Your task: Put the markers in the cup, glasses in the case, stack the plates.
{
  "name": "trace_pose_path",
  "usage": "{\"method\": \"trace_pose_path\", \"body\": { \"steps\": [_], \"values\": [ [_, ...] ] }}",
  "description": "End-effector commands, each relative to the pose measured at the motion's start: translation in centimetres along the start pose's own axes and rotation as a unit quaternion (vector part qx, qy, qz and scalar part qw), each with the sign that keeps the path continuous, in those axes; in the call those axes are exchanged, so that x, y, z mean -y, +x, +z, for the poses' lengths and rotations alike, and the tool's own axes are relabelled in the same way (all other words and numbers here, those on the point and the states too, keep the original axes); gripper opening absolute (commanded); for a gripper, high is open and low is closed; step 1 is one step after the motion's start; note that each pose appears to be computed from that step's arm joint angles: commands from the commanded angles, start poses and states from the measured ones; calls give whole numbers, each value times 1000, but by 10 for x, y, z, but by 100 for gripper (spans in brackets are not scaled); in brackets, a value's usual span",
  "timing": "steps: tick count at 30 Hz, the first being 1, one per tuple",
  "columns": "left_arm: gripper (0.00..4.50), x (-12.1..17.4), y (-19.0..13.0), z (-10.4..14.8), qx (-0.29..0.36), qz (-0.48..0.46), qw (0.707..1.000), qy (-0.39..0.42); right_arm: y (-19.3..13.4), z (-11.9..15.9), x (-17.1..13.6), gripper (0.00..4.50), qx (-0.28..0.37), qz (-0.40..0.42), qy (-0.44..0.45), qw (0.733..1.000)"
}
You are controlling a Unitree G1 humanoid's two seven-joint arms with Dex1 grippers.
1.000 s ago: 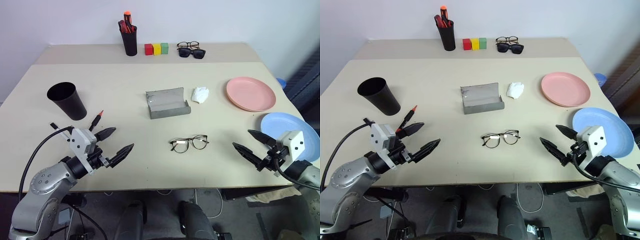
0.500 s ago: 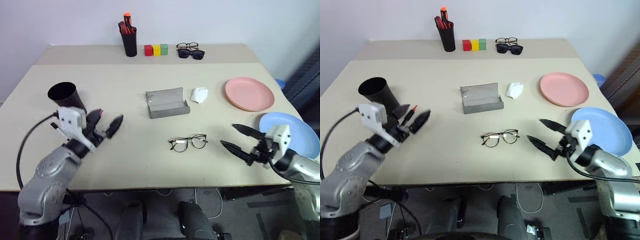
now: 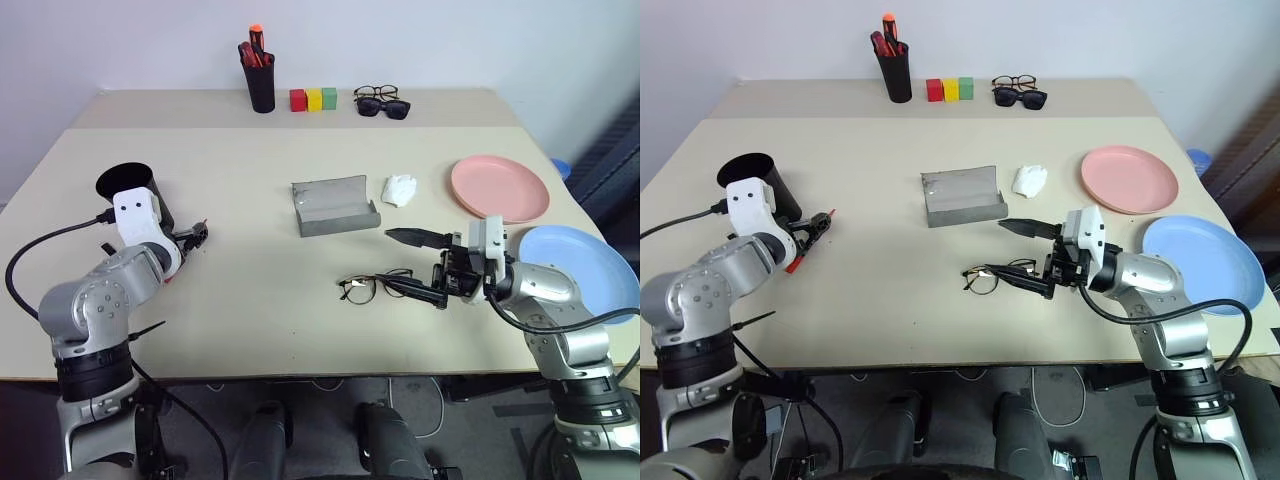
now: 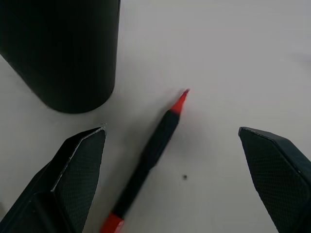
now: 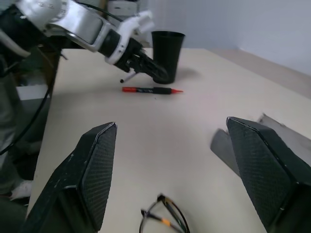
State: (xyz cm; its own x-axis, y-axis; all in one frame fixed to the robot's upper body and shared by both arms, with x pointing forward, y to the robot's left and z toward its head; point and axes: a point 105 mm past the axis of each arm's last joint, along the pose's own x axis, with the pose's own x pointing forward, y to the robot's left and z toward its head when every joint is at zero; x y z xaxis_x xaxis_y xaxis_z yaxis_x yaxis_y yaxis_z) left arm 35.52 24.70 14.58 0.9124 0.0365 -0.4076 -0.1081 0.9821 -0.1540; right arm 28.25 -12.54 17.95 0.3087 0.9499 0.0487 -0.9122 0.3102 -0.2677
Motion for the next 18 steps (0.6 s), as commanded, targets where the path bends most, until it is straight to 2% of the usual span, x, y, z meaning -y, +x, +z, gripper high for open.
{"method": "trace_pose_path", "body": {
  "steps": [1,5,10,13,18],
  "values": [
    [450,-1,7,10,-6,-3,1000,7,5,7,3,366,10,-2,-14,1000],
    [450,-3,14,13,-33,-8,999,18,4,9,6,366,9,-10,-20,1000],
    [450,-4,31,-7,-114,-21,992,50,2,11,7,366,8,-18,-26,999],
    [359,-8,37,-14,-138,-20,988,67,0,12,6,372,8,-22,-28,999],
    [104,-9,37,-13,-143,-25,986,77,-2,12,5,372,6,-27,-29,999]
  ]
}}
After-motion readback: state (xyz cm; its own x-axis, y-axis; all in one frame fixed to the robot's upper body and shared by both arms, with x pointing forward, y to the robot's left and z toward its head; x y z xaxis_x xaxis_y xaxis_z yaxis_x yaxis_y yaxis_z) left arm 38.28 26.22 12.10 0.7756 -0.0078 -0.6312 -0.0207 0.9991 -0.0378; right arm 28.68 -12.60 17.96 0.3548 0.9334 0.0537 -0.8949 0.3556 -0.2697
